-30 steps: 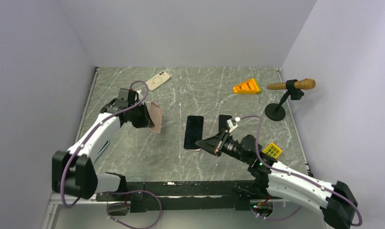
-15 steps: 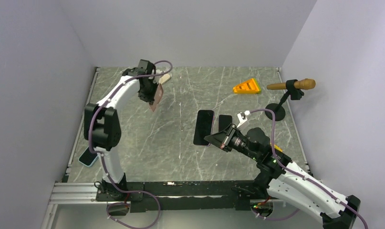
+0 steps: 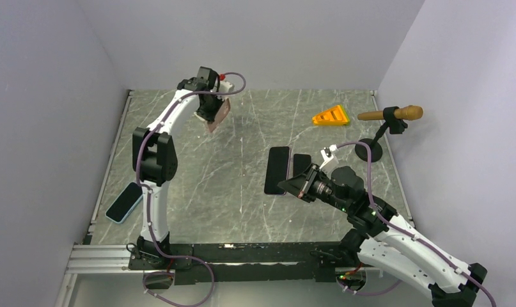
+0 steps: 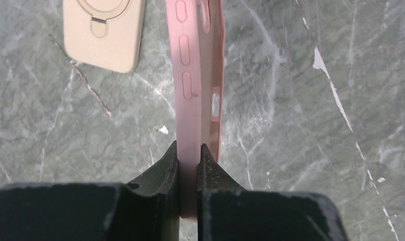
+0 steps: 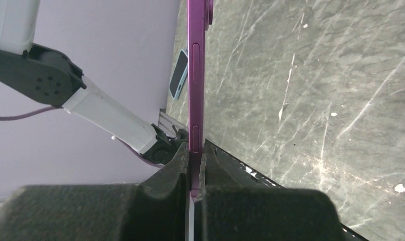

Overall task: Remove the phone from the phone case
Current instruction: Place the phone case at the center of the board.

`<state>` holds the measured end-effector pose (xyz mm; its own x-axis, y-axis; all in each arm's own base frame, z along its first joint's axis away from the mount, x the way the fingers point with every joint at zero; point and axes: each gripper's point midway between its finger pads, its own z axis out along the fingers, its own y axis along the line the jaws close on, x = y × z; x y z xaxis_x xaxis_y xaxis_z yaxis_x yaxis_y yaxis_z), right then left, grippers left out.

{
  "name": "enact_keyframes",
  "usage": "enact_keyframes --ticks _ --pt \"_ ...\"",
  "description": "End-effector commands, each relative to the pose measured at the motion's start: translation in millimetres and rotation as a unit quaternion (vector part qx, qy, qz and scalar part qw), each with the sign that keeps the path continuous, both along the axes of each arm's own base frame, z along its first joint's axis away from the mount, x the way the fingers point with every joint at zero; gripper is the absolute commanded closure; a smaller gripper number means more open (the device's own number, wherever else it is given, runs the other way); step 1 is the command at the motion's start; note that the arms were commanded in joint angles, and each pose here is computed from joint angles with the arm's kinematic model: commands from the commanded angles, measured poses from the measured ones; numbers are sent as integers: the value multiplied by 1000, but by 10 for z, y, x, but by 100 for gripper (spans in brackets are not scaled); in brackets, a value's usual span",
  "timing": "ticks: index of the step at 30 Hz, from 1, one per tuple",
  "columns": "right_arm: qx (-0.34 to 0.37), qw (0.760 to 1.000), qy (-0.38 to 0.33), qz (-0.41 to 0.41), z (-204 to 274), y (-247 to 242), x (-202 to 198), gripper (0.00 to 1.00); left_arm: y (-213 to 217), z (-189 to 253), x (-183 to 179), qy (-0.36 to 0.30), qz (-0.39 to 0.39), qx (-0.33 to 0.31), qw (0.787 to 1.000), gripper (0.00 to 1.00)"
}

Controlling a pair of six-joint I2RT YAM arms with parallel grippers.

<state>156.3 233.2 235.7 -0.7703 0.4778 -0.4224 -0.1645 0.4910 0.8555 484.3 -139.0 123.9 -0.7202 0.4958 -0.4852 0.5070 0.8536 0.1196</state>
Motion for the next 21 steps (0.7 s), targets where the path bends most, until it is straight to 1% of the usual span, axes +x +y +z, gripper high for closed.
enact_keyframes --ticks 1,4,9,12,16,17,18,19,20,21 --pt "20 999 -45 -19 376 -75 55 100 -92 -191 22 27 -48 6 998 99" --pt "12 999 -36 -21 312 -74 64 100 -202 -220 76 28 -67 -15 997 97" --pt "12 1000 -18 -20 196 -43 69 100 -143 -334 253 19 -58 8 998 89" --pt "8 1000 -13 -21 159 -30 85 100 -110 -389 316 19 -52 -2 998 81" --pt "5 1000 -13 -18 168 9 110 100 -101 -468 381 31 -47 -13 998 64" --pt "8 1000 -16 -17 185 24 120 100 -81 -467 429 26 -43 -6 999 59" --pt "11 1000 -16 -15 192 45 128 100 -29 -451 497 16 -33 8 999 52" --pt "13 1000 -15 -13 194 65 134 100 93 -423 600 -5 -8 40 999 42" --pt "13 1000 -12 -10 178 87 139 100 281 -334 722 -36 34 80 996 35" --pt "14 1000 -9 -4 166 115 132 100 522 -188 824 -69 88 122 986 30"
